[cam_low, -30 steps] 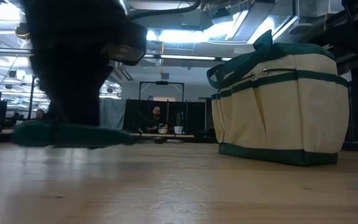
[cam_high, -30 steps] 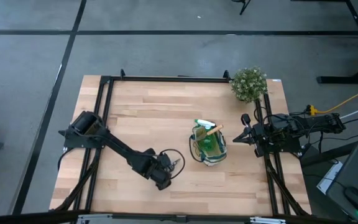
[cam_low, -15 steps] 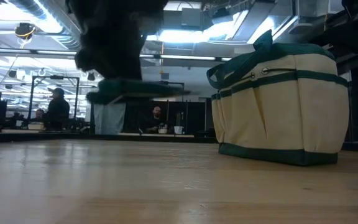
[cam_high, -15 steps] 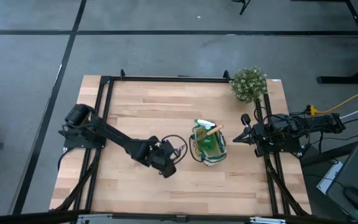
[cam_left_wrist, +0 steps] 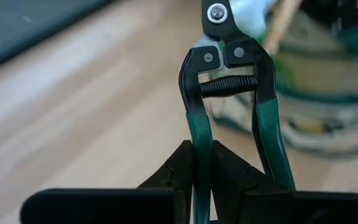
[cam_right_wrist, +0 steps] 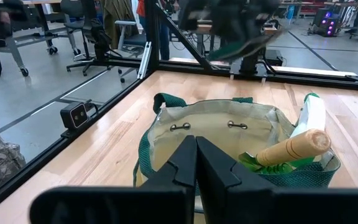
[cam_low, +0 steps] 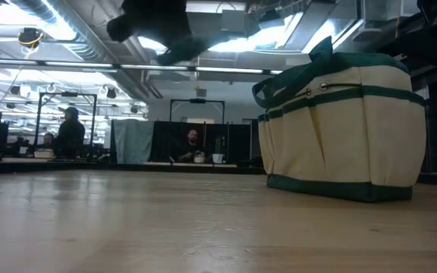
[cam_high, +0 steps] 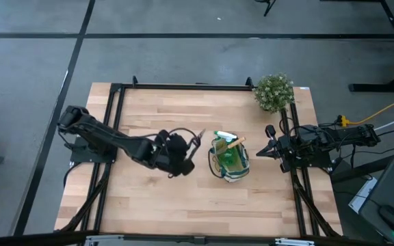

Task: Pick & Place Garden tools in Gardening bag
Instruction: Put the shear scissors into the gardening bag

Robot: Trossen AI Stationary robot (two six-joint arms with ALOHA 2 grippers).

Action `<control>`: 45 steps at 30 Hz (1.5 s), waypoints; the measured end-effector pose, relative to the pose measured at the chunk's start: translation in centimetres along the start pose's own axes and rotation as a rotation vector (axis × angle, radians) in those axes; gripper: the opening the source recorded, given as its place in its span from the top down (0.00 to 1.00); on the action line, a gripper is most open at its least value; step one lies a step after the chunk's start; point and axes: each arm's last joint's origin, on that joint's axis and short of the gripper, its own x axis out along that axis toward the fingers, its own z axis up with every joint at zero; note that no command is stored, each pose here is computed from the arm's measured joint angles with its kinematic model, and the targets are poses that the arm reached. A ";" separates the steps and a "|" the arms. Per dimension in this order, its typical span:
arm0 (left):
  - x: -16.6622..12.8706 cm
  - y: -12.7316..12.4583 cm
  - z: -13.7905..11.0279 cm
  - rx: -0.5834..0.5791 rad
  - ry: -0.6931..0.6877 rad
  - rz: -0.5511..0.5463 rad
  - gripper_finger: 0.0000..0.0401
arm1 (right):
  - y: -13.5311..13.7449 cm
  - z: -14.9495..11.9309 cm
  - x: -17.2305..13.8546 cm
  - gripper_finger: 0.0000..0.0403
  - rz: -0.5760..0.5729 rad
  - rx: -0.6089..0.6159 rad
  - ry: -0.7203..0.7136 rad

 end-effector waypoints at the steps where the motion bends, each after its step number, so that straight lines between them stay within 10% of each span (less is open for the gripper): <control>1: -0.2 0.2 0.4 -0.011 -0.029 0.008 0.93 | 0.0 0.0 0.0 0.97 0.000 0.000 0.000; 24: -2.7 -1.0 9.0 -0.026 -0.592 -0.286 0.93 | 0.0 0.0 0.0 0.97 0.000 0.000 0.000; 45: -2.8 -2.4 10.2 -0.118 -0.724 -0.579 0.93 | 0.0 0.0 0.0 0.97 0.000 0.000 0.001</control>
